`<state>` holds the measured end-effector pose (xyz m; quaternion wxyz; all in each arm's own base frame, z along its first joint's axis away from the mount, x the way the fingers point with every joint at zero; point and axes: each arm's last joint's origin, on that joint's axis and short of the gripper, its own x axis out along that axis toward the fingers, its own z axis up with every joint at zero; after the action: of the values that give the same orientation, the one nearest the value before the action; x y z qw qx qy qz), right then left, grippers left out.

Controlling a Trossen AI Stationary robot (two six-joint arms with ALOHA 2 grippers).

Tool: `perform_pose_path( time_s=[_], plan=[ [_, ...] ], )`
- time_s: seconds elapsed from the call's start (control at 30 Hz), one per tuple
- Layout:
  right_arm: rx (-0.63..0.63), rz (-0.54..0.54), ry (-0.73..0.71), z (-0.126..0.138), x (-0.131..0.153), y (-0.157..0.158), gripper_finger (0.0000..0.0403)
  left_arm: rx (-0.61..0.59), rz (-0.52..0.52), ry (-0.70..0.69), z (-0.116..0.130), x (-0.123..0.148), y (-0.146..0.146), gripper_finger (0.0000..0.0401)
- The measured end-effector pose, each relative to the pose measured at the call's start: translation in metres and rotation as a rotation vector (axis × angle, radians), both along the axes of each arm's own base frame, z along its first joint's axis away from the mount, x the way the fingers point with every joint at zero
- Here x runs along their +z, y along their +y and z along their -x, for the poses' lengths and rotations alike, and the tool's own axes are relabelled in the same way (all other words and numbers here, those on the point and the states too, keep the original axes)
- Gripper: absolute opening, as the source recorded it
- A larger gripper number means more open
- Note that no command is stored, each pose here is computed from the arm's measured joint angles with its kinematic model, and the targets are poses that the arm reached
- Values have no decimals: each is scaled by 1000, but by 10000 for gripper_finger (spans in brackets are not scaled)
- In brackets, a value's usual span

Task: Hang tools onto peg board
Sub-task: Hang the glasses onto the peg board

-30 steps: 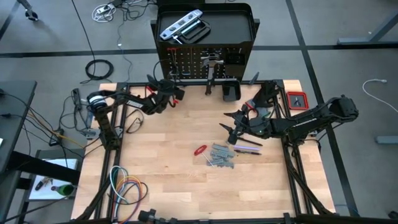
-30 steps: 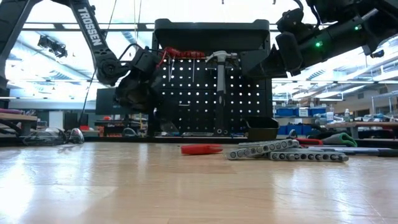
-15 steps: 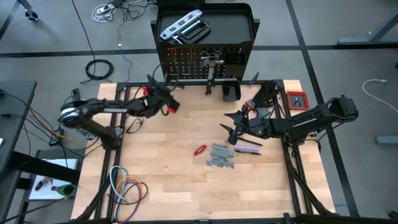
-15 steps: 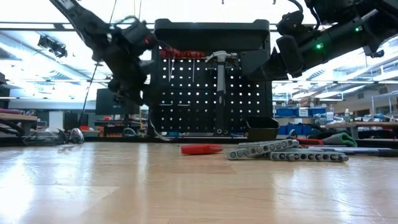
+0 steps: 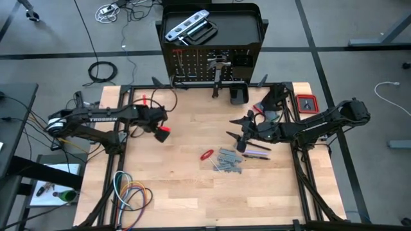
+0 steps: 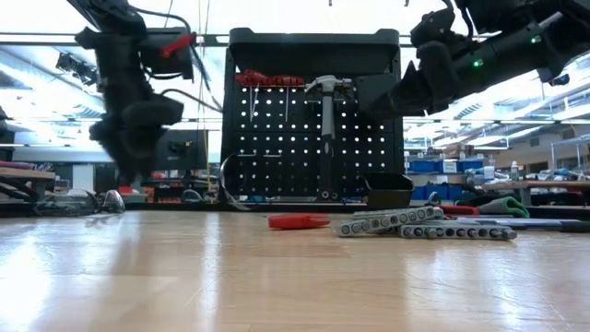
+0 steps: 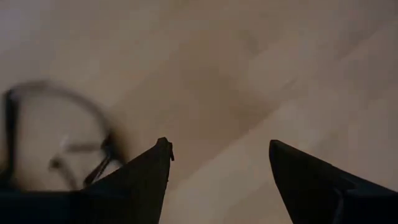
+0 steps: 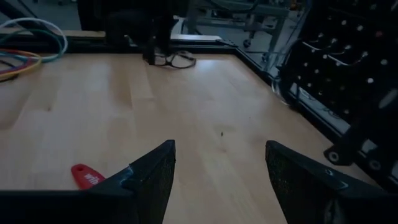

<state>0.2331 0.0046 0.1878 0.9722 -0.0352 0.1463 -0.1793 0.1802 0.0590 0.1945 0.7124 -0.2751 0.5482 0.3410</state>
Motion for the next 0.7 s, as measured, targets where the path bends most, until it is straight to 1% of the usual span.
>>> perform_pose_path(
  time_s=[0.1,0.2,0.37,0.47,0.6,0.7],
  plan=[
    [6,6,-1,0,0,0,254,71,-62,65,5,-1,0,269],
    [7,4,-9,0,1,-1,254,121,-139,97,8,-1,2,268],
    [11,7,-15,-1,2,-2,254,181,-186,163,14,-1,5,265],
    [13,9,-17,-1,2,-2,254,225,-194,187,20,-5,11,253],
    [15,15,-18,-1,3,-2,254,234,-131,162,26,-22,18,233],
    [17,15,-18,-1,3,-2,254,239,-120,135,30,-34,22,223]
  ],
)
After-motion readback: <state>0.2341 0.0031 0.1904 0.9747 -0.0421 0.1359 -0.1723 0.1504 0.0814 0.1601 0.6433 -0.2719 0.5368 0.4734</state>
